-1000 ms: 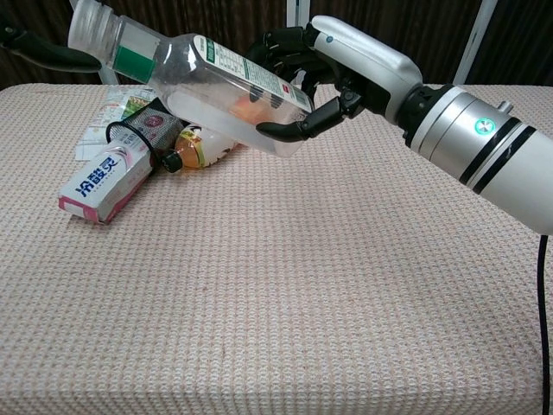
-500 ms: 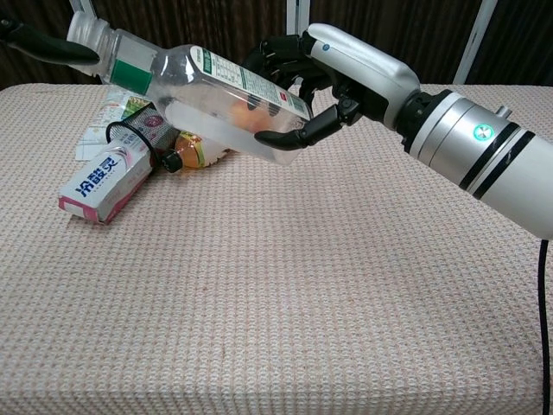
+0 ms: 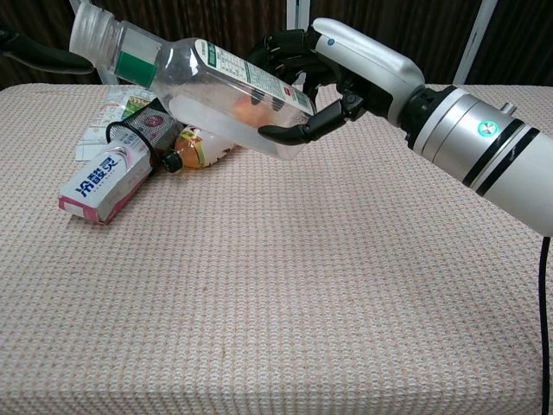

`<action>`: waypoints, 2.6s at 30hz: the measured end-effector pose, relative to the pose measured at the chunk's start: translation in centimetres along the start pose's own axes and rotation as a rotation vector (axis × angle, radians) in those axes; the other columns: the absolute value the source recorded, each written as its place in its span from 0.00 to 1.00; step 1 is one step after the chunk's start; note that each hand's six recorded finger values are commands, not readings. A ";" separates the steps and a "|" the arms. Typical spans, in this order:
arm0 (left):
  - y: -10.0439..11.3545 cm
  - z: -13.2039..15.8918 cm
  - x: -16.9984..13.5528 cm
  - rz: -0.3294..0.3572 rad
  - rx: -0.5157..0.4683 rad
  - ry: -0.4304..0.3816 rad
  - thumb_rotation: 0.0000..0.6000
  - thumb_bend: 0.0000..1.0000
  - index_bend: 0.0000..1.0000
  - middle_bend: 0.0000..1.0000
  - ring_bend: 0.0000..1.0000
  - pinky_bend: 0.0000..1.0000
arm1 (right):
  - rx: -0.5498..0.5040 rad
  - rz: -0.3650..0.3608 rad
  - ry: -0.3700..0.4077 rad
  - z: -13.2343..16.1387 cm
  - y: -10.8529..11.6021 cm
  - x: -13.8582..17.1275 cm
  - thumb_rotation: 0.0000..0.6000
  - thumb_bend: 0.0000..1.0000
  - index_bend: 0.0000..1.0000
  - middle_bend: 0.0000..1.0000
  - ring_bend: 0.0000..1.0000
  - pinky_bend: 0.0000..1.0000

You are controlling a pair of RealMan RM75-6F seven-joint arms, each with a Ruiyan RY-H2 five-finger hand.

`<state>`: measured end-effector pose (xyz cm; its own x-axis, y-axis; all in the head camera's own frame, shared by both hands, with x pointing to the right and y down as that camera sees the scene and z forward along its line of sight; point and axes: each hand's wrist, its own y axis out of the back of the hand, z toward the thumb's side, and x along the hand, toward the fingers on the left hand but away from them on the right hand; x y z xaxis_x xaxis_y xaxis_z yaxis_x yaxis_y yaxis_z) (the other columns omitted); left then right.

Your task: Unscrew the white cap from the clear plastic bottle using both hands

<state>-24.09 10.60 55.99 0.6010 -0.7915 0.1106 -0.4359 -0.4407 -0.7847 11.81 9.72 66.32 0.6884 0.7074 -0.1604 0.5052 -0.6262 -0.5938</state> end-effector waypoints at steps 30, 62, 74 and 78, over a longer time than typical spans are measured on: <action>0.3 0.2 -0.5 -0.010 -0.010 -0.020 1.00 0.00 0.25 0.10 0.05 0.08 | 0.008 -0.005 -0.007 -0.4 0.3 0.1 1.00 0.37 0.57 0.51 0.43 0.61; -0.1 0.0 -0.7 -0.015 -0.011 -0.042 1.00 0.26 0.40 0.12 0.05 0.09 | -0.019 -0.010 -0.004 -0.2 0.8 0.4 1.00 0.37 0.57 0.52 0.43 0.62; 0.1 0.1 -0.5 -0.003 -0.017 -0.049 1.00 0.30 0.47 0.12 0.05 0.09 | -0.026 -0.010 -0.001 -0.1 0.8 0.3 1.00 0.37 0.57 0.52 0.43 0.62; 0.1 0.1 -0.5 0.003 -0.021 -0.048 1.00 0.31 0.48 0.12 0.05 0.09 | -0.029 -0.011 -0.001 -0.1 0.8 0.4 1.00 0.37 0.57 0.52 0.43 0.62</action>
<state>-24.38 11.01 55.80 0.6306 -0.7722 0.0784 -0.4518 -0.4473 -0.7719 12.54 9.43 65.85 0.6823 0.7145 -0.1549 0.5273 -0.6277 -0.5726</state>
